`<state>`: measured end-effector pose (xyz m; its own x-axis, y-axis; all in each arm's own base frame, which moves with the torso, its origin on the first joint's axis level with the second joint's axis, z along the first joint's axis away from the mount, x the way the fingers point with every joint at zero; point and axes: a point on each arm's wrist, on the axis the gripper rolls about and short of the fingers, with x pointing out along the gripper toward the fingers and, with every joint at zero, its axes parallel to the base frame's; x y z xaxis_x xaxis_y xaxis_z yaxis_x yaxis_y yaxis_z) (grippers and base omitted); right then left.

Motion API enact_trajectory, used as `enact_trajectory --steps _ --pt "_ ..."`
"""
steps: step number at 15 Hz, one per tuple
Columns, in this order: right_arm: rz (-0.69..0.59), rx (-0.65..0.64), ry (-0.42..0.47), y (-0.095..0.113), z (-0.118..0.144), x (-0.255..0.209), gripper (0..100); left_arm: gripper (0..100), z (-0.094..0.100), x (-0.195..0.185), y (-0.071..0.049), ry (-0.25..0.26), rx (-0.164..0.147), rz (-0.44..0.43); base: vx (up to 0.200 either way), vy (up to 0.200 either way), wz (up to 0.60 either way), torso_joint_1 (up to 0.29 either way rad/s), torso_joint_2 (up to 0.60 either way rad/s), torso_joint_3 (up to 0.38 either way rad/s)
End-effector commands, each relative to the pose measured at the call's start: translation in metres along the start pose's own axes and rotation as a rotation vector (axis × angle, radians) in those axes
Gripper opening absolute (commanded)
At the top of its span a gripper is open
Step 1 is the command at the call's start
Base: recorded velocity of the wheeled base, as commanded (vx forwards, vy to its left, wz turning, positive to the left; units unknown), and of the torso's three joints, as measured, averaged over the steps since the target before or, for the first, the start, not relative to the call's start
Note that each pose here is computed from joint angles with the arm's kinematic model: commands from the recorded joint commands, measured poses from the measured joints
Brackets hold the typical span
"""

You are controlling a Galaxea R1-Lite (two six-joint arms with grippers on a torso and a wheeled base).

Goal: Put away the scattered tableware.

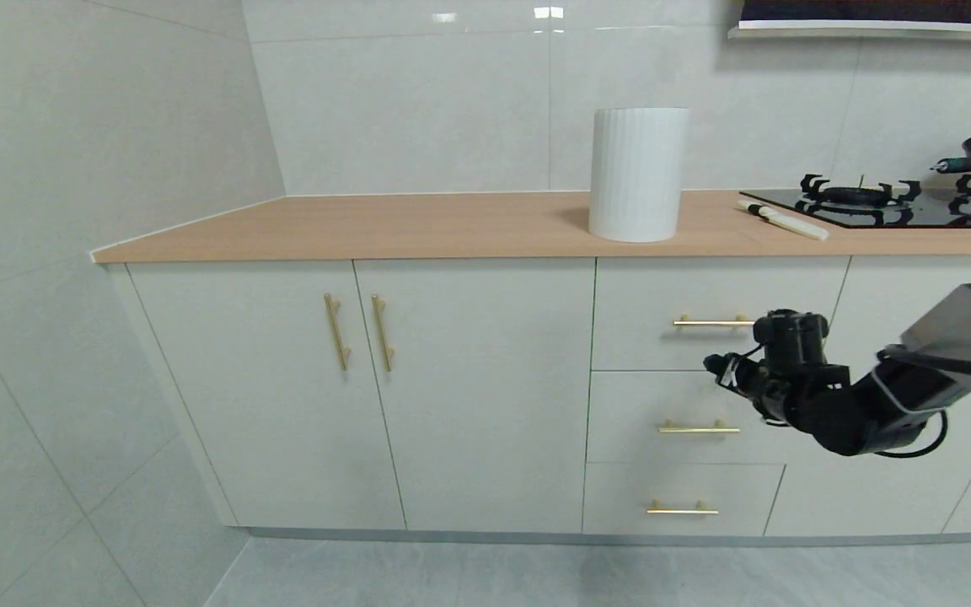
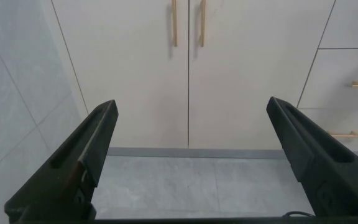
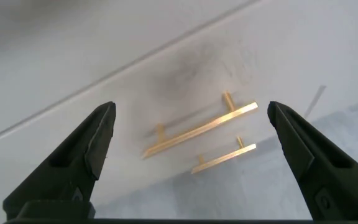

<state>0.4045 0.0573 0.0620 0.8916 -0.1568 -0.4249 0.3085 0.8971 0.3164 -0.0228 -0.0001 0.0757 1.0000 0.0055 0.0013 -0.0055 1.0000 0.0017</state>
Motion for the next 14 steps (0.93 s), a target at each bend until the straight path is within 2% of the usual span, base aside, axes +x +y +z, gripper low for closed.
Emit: enact_trajectory --steps 1,3,4,5,6,7,9,11,14 --pt "0.104 -0.053 -0.161 -0.016 0.052 -0.165 100 100 0.000 0.000 0.000 0.000 0.000 0.001 0.000 0.000 0.00 0.000 0.00 0.000" --pt "0.068 -0.120 -0.278 -0.048 0.052 -0.233 100 100 0.000 0.000 0.000 0.000 0.000 0.001 0.000 0.000 0.00 0.000 0.00 0.000" --pt "0.052 -0.134 -0.307 -0.058 0.050 -0.248 100 100 0.000 0.000 0.000 0.000 0.000 0.001 0.000 0.000 0.00 0.000 0.00 0.000" --pt "0.038 -0.159 -0.396 -0.081 0.044 -0.286 100 100 0.000 0.000 0.000 0.000 0.000 0.001 0.000 0.000 0.00 0.000 0.00 0.000" --pt "0.025 -0.165 -0.439 -0.091 0.040 -0.302 100 100 0.000 0.000 0.000 0.000 0.000 0.001 0.000 0.000 0.00 0.000 0.00 0.000" --pt "-0.037 -0.199 -0.500 -0.112 0.029 -0.331 100 100 0.000 0.000 0.000 0.000 0.000 0.001 0.000 0.000 0.00 0.000 0.00 0.000" --pt "-0.108 -0.236 -0.530 -0.137 0.006 -0.376 100 100 0.000 0.000 0.000 0.000 0.000 0.001 0.000 0.000 0.00 0.000 0.00 0.000" --pt "-0.089 -0.244 -0.517 -0.149 -0.011 -0.405 100 100 0.000 0.000 0.000 0.000 0.000 0.001 0.000 0.000 0.00 0.000 0.00 0.000" --pt "-0.054 -0.248 -0.527 -0.164 -0.037 -0.425 100 100 0.000 0.000 0.000 0.000 0.000 0.001 0.000 0.000 0.00 0.000 0.00 0.000"
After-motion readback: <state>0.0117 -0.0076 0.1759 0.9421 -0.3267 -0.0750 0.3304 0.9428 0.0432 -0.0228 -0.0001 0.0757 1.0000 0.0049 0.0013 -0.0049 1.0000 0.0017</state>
